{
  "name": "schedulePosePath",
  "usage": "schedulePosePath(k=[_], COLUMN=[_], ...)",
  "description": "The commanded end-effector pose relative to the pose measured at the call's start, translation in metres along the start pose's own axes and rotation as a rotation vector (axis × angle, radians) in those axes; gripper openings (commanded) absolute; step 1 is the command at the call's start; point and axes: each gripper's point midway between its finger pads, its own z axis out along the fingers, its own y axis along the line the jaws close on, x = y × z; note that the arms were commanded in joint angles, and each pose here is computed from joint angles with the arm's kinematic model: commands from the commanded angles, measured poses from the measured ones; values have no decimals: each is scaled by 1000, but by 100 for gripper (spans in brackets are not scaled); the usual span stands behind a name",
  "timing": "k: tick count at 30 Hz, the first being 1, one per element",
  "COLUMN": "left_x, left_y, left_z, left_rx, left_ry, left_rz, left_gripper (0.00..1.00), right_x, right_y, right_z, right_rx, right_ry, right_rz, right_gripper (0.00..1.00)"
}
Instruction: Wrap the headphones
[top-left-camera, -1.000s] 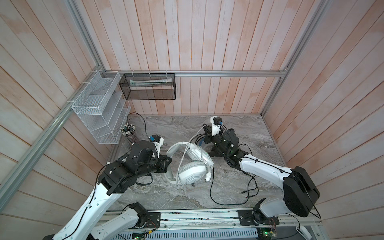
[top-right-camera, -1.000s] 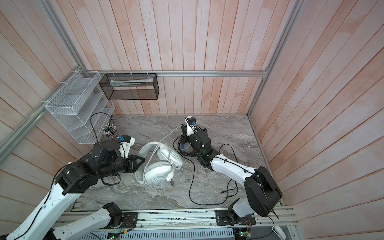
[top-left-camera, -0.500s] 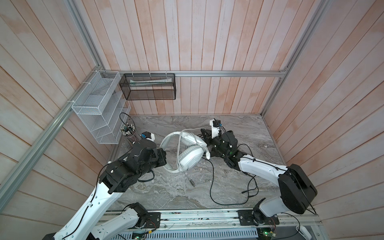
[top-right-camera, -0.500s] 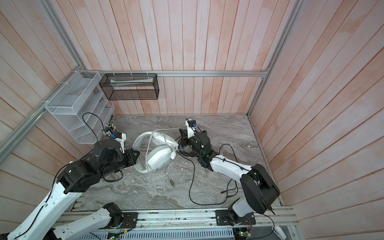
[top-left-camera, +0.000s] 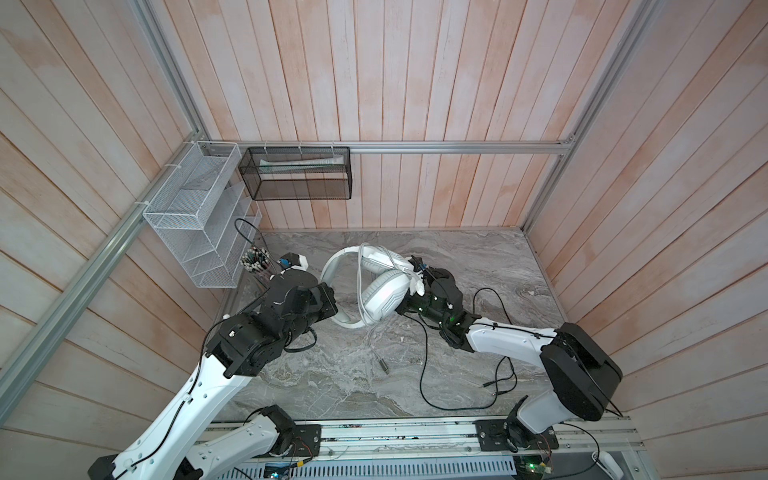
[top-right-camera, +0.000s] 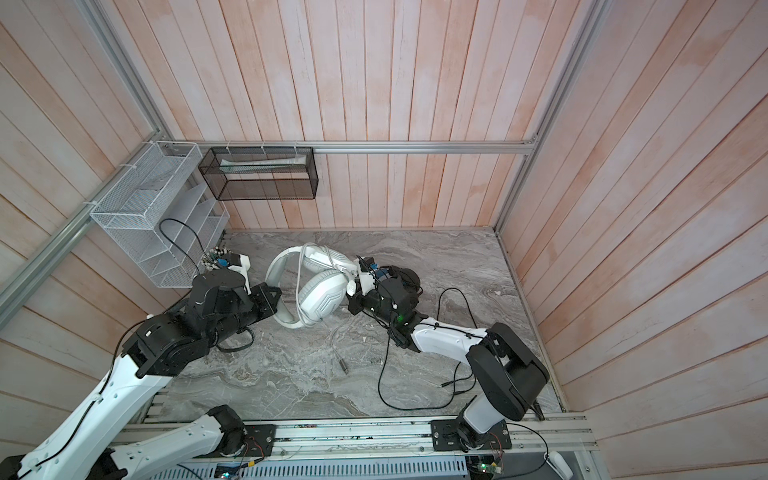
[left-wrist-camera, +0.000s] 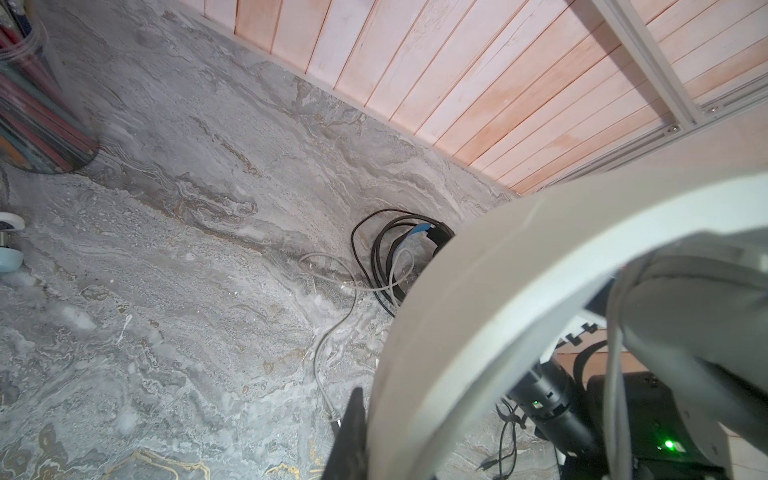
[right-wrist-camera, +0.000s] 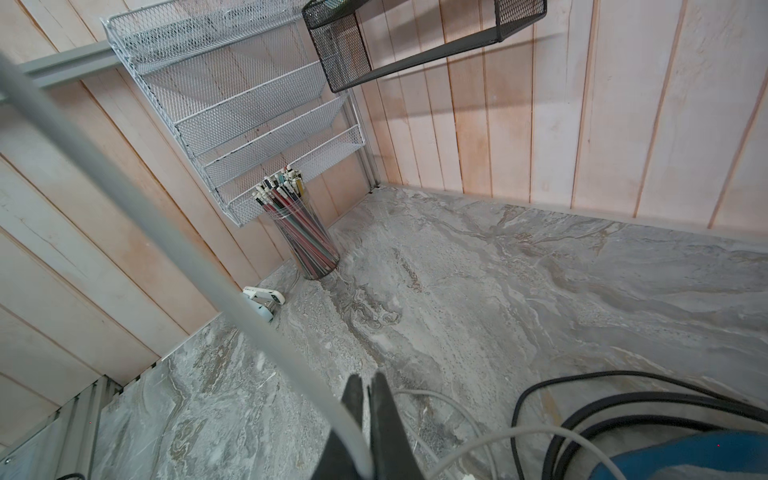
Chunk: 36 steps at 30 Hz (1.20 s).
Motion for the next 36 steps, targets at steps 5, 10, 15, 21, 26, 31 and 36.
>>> schedulePosePath(k=[5, 10, 15, 21, 26, 31, 36], left_x=[-63, -74, -83, -99, -114, -120, -120], left_y=[-51, -65, -85, -97, -109, -118, -118], left_z=[-35, -41, -44, -59, -75, -83, -82], left_rx=[173, 178, 173, 167, 192, 218, 215], left_ry=[-183, -185, -149, -167, -191, -203, -203], left_rz=[-85, -46, 34, 79, 83, 79, 75], left_gripper=[0, 0, 0, 0, 0, 0, 0], right_x=[29, 27, 29, 32, 37, 40, 48], right_y=[0, 1, -7, -17, -24, -22, -11], right_z=[-5, -17, -29, -44, -41, -21, 7], right_rx=[-33, -34, 14, 68, 94, 42, -50], right_ry=[47, 23, -11, -45, -51, -88, -112], right_rz=[20, 1, 1, 10, 52, 171, 264], right_gripper=[27, 41, 61, 66, 69, 70, 73])
